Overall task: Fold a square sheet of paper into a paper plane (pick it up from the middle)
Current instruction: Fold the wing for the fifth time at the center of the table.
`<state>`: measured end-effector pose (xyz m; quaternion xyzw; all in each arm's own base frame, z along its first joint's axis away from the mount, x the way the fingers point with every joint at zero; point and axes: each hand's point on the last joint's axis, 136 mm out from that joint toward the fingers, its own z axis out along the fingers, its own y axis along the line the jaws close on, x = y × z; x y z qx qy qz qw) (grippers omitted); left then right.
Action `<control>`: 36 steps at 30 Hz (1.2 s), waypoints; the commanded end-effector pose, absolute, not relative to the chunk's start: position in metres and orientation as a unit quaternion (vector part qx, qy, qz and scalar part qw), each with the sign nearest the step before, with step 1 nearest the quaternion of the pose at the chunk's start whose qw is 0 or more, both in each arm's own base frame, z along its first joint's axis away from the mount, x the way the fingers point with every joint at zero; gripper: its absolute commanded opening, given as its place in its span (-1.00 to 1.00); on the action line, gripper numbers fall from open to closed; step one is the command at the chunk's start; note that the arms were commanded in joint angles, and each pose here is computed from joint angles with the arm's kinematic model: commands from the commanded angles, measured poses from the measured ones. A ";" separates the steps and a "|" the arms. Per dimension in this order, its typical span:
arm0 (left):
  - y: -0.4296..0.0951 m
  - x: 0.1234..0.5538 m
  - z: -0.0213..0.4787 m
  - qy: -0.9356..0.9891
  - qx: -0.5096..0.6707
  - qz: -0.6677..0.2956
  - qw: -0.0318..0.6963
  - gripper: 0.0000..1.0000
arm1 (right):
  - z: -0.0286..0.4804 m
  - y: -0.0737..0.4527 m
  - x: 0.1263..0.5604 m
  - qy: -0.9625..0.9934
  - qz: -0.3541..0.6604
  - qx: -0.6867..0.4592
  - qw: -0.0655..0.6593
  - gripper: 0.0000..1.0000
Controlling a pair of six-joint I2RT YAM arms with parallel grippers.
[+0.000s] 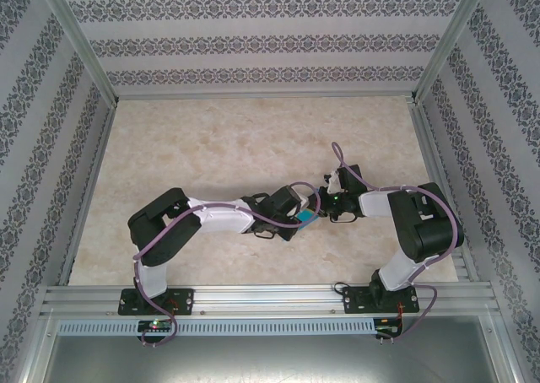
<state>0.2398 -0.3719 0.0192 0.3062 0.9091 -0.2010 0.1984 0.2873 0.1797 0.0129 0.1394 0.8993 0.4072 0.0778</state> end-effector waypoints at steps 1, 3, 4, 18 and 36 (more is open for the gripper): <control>-0.314 0.179 -0.023 0.935 0.329 -0.113 0.069 -0.82 | -0.038 0.140 0.271 0.937 0.287 0.189 0.065 -1.00; -0.310 0.175 -0.025 0.936 0.330 -0.105 0.066 -0.82 | -0.038 0.139 0.271 0.937 0.286 0.190 0.065 -1.00; -0.309 0.173 -0.025 0.936 0.329 -0.103 0.064 -0.83 | -0.039 0.139 0.271 0.937 0.286 0.192 0.064 -1.00; -0.288 0.148 -0.033 0.939 0.328 -0.092 0.042 -1.00 | -0.040 0.138 0.269 0.937 0.286 0.188 0.065 -1.00; -0.320 0.171 0.042 0.925 0.309 -0.185 0.125 -1.00 | -0.037 0.147 0.265 0.934 0.310 0.167 0.060 -1.00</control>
